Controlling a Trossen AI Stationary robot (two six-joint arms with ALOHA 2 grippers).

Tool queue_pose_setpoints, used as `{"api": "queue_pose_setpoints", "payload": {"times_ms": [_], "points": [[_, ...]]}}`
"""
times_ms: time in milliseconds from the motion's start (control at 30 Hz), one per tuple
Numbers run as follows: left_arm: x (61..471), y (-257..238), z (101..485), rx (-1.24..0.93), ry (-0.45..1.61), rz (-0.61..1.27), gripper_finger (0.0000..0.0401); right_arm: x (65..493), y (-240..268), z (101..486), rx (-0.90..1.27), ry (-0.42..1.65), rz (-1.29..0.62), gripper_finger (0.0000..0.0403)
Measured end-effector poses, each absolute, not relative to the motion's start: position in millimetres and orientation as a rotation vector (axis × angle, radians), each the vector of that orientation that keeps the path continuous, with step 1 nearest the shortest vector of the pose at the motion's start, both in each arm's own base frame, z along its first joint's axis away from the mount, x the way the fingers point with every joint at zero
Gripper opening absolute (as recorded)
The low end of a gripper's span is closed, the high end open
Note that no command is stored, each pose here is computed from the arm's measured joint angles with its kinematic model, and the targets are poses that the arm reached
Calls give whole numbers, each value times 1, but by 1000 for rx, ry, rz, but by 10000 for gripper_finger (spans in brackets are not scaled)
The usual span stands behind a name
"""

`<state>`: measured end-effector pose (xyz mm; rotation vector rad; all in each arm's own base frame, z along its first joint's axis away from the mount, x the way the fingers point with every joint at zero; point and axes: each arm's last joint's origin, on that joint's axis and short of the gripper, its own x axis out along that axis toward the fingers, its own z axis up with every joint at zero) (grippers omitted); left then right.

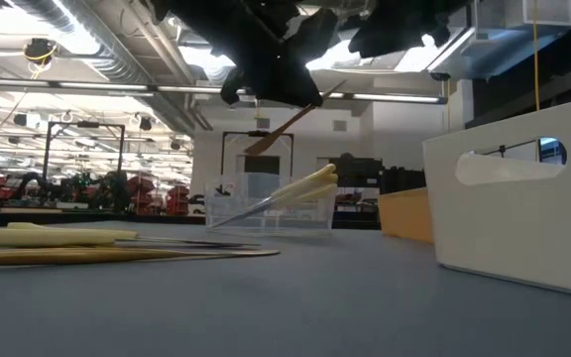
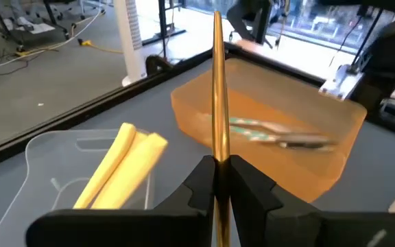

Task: Sort silverware by color (type)
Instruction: Put the gold knife into the white bin

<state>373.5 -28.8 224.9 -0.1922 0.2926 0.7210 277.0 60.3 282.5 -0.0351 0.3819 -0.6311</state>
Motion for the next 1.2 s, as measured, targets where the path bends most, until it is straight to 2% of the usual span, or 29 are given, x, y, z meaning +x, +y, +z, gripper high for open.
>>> {"api": "queue_pose_setpoints", "payload": {"times_ms": [233,433,800,1200], "points": [[377,-29,232,-168,235,710,27,284,35,280,154,396,-593,168],[377,-29,233,-164,227,707,27,288,17,280,226,423,-532,168],[378,-30,233,-174,236,664,27,290,5,279,266,454,-444,168],[378,-34,233,-176,240,643,27,295,7,286,261,398,-354,168]]}}
